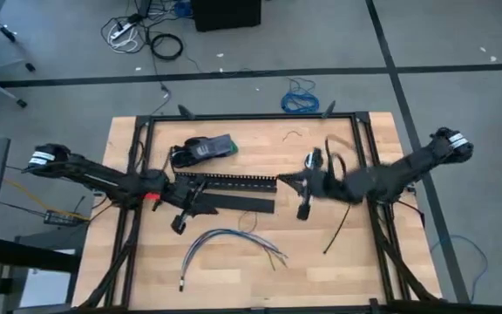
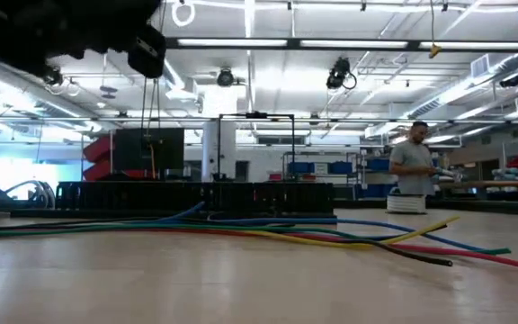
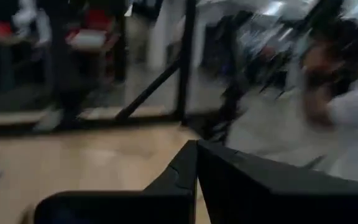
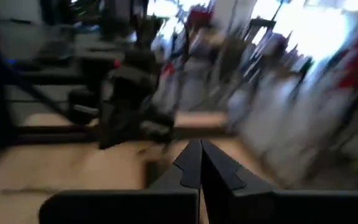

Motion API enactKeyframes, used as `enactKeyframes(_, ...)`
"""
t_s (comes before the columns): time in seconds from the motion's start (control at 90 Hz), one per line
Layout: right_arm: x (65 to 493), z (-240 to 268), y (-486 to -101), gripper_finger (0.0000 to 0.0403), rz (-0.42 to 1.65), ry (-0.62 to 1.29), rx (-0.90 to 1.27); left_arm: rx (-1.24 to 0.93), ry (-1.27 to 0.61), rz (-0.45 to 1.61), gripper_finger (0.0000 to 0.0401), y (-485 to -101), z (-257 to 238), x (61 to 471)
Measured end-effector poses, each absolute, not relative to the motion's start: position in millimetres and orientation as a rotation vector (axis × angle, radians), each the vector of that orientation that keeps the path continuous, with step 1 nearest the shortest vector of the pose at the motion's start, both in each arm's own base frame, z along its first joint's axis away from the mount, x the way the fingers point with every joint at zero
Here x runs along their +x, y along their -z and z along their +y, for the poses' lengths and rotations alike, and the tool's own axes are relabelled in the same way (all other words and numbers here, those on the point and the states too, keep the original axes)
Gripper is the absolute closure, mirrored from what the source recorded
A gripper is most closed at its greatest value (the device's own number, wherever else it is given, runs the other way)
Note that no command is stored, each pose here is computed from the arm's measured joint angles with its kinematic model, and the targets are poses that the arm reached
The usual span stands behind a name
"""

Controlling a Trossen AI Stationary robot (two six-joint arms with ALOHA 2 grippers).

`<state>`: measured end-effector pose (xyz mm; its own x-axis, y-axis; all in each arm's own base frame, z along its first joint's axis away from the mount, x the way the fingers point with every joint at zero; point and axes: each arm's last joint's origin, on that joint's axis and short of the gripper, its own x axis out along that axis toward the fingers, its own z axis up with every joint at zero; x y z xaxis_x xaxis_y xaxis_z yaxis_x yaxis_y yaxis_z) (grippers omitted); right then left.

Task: Ziptie cables
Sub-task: Wrap the right black zip tie on the cables

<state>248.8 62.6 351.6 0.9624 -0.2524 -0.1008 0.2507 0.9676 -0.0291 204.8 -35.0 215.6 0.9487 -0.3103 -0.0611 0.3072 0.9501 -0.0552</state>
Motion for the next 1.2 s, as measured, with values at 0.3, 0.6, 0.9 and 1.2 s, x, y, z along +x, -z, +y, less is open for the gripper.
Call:
enactKeyframes(0.3,242,35,-294,0.0403,0.769,0.115,0.51,0.068,0.077,0.339,0.0401,-226,-33,219)
enactKeyframes(0.6,256,112,-250,0.0401,0.992,-0.16,0.395,0.084,0.145,0.327,0.04,-226,-34,222)
enactKeyframes(0.9,268,152,-201,0.0401,1.112,-0.19,0.258,0.103,0.286,0.247,0.0373,-228,-39,230)
enactKeyframes(1.2,279,155,-163,0.0397,1.312,-0.333,0.33,0.129,0.228,0.282,0.0368,-216,-39,238)
